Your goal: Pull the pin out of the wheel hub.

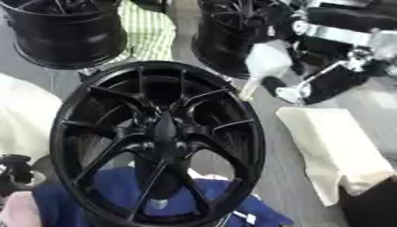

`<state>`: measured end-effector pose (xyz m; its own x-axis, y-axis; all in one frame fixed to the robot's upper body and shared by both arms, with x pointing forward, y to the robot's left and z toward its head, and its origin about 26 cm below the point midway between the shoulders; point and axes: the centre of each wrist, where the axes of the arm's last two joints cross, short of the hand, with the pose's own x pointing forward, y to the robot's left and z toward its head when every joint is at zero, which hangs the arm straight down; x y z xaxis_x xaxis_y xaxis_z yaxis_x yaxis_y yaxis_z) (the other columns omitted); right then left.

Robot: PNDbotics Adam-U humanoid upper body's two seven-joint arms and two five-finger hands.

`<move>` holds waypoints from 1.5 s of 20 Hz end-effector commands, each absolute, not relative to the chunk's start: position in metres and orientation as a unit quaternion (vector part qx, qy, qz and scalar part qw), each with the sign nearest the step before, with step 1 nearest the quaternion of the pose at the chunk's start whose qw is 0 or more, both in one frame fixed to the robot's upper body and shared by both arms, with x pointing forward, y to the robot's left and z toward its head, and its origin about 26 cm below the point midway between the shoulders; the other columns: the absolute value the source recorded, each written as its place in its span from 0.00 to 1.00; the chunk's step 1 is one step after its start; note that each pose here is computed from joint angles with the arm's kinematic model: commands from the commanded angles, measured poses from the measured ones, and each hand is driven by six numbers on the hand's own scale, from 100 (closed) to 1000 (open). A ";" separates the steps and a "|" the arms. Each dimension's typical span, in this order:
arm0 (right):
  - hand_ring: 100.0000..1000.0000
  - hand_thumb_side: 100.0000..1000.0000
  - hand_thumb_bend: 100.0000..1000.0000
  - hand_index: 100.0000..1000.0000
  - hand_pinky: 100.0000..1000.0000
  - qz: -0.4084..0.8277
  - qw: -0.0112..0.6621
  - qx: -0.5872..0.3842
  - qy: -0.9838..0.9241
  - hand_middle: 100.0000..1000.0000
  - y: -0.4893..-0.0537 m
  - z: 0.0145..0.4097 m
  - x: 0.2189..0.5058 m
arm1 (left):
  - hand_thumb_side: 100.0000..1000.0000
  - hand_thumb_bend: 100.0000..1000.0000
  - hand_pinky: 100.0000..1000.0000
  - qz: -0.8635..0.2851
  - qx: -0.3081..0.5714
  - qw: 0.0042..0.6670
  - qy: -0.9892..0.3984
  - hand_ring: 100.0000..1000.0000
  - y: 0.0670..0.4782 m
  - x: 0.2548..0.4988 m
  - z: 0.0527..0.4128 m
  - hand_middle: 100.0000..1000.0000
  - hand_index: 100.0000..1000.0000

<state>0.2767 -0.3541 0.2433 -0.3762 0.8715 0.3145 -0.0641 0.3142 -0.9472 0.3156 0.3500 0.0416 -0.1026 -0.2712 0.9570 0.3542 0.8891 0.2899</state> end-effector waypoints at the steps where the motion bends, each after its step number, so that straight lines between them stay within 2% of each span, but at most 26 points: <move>1: 0.54 0.00 0.25 0.79 0.40 0.411 0.508 -0.371 -0.659 0.65 -0.373 0.217 0.265 | 0.66 0.00 0.63 -0.231 -0.014 0.659 -0.716 0.58 0.357 0.315 0.053 0.53 0.71; 2: 0.56 0.02 0.26 0.81 0.42 0.380 0.533 -0.380 -0.653 0.68 -0.380 0.198 0.261 | 0.66 0.00 0.63 -0.229 -0.014 0.659 -0.716 0.58 0.358 0.315 0.053 0.53 0.71; 3: 0.70 0.15 0.38 0.87 0.57 0.355 0.553 -0.387 -0.647 0.80 -0.385 0.183 0.258 | 0.66 0.00 0.63 -0.227 -0.014 0.659 -0.717 0.58 0.358 0.315 0.053 0.53 0.70; 5: 0.76 0.21 0.42 0.89 0.63 0.286 0.599 -0.400 -0.632 0.86 -0.397 0.146 0.252 | 0.65 0.00 0.63 -0.224 -0.013 0.660 -0.717 0.58 0.359 0.315 0.052 0.53 0.70; 9: 0.72 0.21 0.45 0.86 0.57 0.162 0.633 -0.423 -0.628 0.84 -0.404 0.090 0.244 | 0.65 0.00 0.63 -0.219 -0.014 0.660 -0.719 0.58 0.359 0.315 0.050 0.53 0.70; 13: 0.58 0.15 0.43 0.82 0.45 0.058 0.635 -0.435 -0.635 0.74 -0.395 0.049 0.243 | 0.65 0.00 0.63 -0.217 -0.015 0.659 -0.720 0.58 0.359 0.315 0.049 0.53 0.70; 16: 0.52 0.12 0.41 0.80 0.39 -0.011 0.632 -0.432 -0.644 0.68 -0.380 0.025 0.246 | 0.65 0.00 0.63 -0.216 -0.016 0.658 -0.721 0.58 0.358 0.315 0.049 0.53 0.70; 24: 0.46 0.07 0.37 0.77 0.35 -0.094 0.644 -0.395 -0.648 0.62 -0.345 -0.020 0.255 | 0.65 0.00 0.63 -0.216 -0.020 0.656 -0.723 0.58 0.355 0.316 0.050 0.53 0.70; 30: 0.45 0.06 0.37 0.77 0.34 -0.126 0.644 -0.396 -0.643 0.60 -0.338 -0.033 0.259 | 0.65 0.00 0.63 -0.216 -0.019 0.656 -0.722 0.58 0.356 0.316 0.049 0.53 0.70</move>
